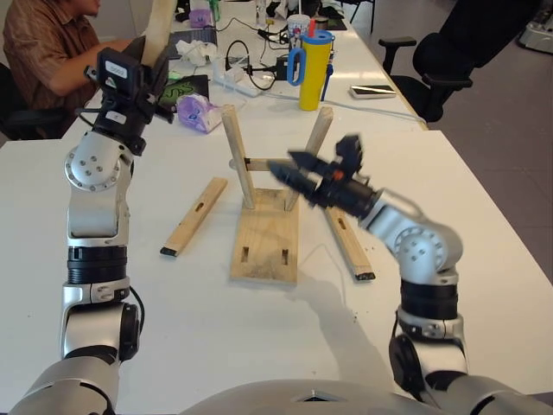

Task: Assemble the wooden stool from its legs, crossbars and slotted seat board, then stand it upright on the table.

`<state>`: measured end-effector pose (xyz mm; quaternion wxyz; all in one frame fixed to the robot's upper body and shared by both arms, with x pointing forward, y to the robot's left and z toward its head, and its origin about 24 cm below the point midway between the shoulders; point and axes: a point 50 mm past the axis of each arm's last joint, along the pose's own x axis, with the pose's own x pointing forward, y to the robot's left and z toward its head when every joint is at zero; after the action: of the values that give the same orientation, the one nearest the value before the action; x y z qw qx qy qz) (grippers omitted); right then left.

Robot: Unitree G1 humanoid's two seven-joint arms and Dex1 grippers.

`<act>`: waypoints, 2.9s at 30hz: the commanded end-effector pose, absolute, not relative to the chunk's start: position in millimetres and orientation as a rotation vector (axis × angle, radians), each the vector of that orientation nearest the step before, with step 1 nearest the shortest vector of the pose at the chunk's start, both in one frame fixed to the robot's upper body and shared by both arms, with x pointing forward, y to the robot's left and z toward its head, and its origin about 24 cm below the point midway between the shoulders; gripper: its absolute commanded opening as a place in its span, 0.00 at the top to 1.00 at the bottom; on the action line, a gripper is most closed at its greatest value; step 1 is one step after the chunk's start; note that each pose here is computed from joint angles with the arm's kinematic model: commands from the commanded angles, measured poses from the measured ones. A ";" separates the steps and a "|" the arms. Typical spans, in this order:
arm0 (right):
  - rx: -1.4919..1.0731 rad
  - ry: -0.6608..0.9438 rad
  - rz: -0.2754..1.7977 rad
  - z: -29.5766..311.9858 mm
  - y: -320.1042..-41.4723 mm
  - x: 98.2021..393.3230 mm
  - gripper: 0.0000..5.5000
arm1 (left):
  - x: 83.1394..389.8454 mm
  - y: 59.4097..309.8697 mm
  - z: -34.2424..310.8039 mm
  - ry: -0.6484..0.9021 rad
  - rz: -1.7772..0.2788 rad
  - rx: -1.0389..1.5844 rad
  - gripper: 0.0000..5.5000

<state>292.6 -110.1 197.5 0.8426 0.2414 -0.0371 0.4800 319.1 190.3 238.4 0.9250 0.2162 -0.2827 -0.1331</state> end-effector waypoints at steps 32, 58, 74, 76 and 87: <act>0.866 -0.098 0.921 227.8 -126.2 316.7 0.74 | 297.2 93.3 184.6 -0.482 -0.743 0.303 0.76; 0.484 0.067 0.445 146.4 -200.7 272.4 0.92 | 284.1 116.9 172.2 -0.383 -0.710 0.067 0.39; 0.422 0.016 0.172 94.8 -197.1 276.1 0.92 | 289.9 117.7 165.8 -0.350 -0.690 0.057 0.39; 0.421 0.014 0.169 93.1 -196.0 275.5 0.92 | 290.4 117.9 166.2 -0.349 -0.694 0.057 0.39; 0.331 0.060 0.133 75.2 -194.1 269.7 0.92 | 291.8 120.1 168.1 -0.346 -0.694 0.065 0.39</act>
<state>275.9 -193.0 85.7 0.9803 0.1831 0.0049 0.0741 289.7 119.7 163.3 0.9265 0.0297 -0.1657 -0.3365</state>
